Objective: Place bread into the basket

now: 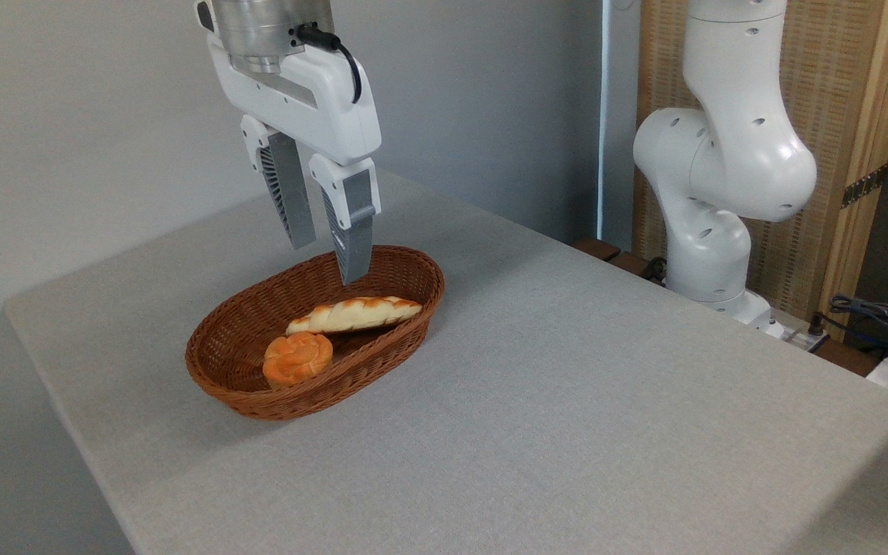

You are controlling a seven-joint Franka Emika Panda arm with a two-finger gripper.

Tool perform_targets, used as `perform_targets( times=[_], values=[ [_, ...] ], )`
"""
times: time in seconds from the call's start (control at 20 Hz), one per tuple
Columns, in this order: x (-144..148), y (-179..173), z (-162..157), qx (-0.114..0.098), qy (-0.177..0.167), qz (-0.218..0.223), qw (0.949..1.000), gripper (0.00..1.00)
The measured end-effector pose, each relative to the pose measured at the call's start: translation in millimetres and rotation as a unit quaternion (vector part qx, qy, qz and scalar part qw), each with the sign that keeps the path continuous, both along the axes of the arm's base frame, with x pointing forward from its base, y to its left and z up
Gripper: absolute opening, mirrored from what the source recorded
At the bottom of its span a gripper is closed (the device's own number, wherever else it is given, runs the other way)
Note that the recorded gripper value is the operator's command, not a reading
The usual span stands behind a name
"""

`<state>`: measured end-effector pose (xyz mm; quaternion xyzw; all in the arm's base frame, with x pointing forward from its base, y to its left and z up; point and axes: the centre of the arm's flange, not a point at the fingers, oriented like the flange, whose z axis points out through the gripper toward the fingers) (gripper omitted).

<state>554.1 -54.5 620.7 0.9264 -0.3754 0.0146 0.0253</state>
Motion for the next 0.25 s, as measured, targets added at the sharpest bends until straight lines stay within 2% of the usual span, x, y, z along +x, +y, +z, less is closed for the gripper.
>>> perform_targets(
  times=[0.25],
  values=[
    [0.0, -0.2, 0.2, 0.006, -0.001, -0.002, 1.0000, 1.00]
  ],
)
